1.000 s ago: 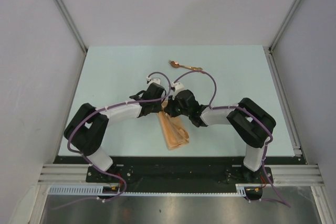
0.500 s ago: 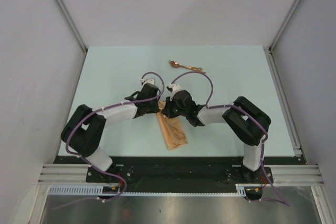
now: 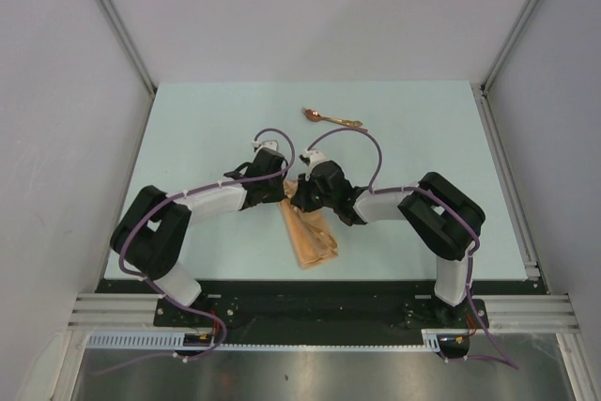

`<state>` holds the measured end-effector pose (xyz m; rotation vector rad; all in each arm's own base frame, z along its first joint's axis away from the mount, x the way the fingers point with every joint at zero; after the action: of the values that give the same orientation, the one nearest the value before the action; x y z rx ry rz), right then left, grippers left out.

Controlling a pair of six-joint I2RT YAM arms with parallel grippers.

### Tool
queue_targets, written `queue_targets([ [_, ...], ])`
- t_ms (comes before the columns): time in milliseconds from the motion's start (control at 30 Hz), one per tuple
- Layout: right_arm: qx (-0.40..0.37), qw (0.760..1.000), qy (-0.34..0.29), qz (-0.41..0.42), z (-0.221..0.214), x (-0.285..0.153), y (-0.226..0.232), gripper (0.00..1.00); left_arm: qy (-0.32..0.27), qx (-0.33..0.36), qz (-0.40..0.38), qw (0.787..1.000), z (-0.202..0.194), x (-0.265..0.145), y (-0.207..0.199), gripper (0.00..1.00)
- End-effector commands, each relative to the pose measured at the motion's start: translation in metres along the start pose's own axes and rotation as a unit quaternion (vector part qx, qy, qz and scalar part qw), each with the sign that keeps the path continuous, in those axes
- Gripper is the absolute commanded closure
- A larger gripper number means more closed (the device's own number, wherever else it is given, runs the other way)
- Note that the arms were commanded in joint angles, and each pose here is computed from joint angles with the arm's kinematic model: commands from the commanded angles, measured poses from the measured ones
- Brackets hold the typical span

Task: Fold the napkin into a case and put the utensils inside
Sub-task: Stuff the top corner of the smaller-rectangle-folded napkin into the folded napkin.

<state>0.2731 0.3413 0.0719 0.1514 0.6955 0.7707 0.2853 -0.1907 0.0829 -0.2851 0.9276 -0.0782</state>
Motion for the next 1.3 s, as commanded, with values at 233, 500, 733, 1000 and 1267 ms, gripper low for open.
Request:
queue_targets([
  [233,-0.060,0.997,0.039,0.010,0.001,-0.007,0.002,1.00,-0.049,-0.025,-0.037,0.998,0.032,-0.014,-0.012,1.00],
  [500,-0.079,0.994,0.081,0.012,-0.009,0.005,0.006,1.00,-0.070,-0.026,-0.073,0.994,0.034,-0.023,-0.015,1.00],
  [733,-0.055,0.994,0.094,-0.007,-0.008,0.022,0.008,1.00,-0.070,-0.032,-0.079,0.994,0.026,-0.026,-0.011,1.00],
  [1000,-0.007,0.993,0.119,-0.024,-0.002,0.038,0.004,1.00,-0.067,-0.025,-0.087,0.994,0.023,-0.027,-0.010,1.00],
  [1267,0.095,0.988,0.116,-0.039,0.012,0.036,-0.011,1.00,-0.052,-0.030,-0.052,0.997,0.017,-0.024,-0.002,1.00],
])
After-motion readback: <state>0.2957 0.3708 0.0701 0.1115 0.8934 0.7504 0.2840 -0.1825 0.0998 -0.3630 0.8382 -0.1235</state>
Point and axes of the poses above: each gripper's point midway between its finger pads, its own x axis out along the fingers, its own y axis along the line the jaws close on, z = x × y, the point moved 6 cm from there along -x, back along the fingers, and after that the axes turned 5 degrees about -x, right-handed, at the moved point
